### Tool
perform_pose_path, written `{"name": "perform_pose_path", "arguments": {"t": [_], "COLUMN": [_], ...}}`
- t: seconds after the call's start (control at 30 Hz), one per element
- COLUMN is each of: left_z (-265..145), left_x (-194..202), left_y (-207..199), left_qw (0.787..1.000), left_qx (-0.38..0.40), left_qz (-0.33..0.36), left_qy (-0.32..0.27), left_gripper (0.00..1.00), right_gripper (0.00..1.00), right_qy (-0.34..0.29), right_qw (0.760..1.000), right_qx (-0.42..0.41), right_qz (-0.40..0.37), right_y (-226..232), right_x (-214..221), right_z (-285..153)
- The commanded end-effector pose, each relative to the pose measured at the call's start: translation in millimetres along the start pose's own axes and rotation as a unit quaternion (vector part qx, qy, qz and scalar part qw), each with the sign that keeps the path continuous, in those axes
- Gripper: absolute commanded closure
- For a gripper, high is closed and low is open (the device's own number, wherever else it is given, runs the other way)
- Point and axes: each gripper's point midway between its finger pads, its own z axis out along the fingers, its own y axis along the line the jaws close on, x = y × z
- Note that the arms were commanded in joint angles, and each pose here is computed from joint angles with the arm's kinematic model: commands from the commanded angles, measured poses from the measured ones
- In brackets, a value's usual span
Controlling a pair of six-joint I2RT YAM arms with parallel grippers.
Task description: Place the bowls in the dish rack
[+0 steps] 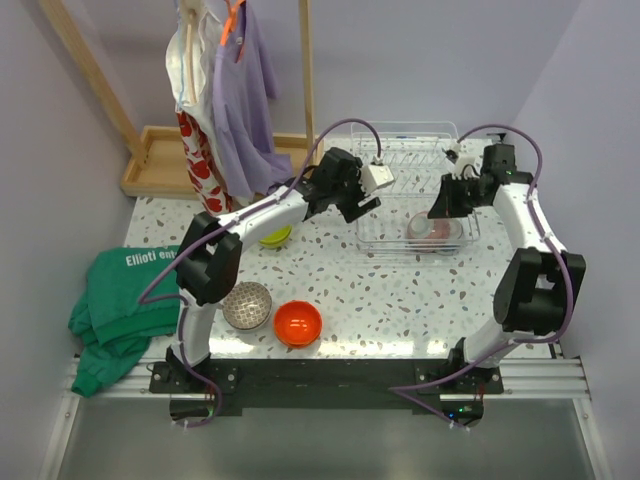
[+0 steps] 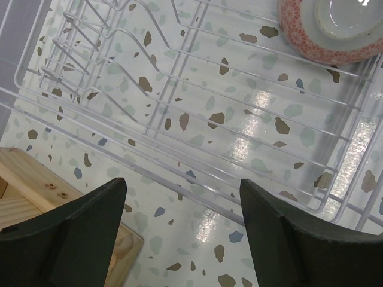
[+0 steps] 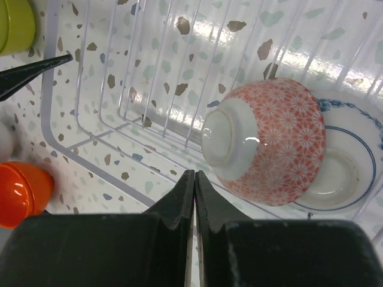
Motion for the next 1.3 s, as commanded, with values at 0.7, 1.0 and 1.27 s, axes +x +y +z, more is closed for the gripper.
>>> {"name": "perform_pose_path", "arguments": {"t": [0.7, 1.0, 1.27], "left_z": [-11.1, -10.5, -13.7], "left_x": [5.2, 4.1, 5.0], "left_y": [3.9, 5.3, 4.9], "left_qw": [1.000, 1.000, 1.000], "left_qx": [-0.014, -0.017, -0.019], "left_qz": [0.001, 0.002, 0.002], "left_qy": [0.012, 0.010, 0.010], "left_gripper": [0.18, 0.18, 0.18], "right_gripper": [0.99, 1.00, 1.00], "right_qy": [0.049, 0.073, 0.085], "right_qw": [0.993, 0.981, 0.972], "right_qx": [0.102, 0.172, 0.212], "right_qz": [-0.043, -0.052, -0.057], "right_y": [-30.2, -52.3, -68.2], "right_x": [-9.3, -0.1, 5.2], "right_z": [36.4, 23.3, 12.4]}}
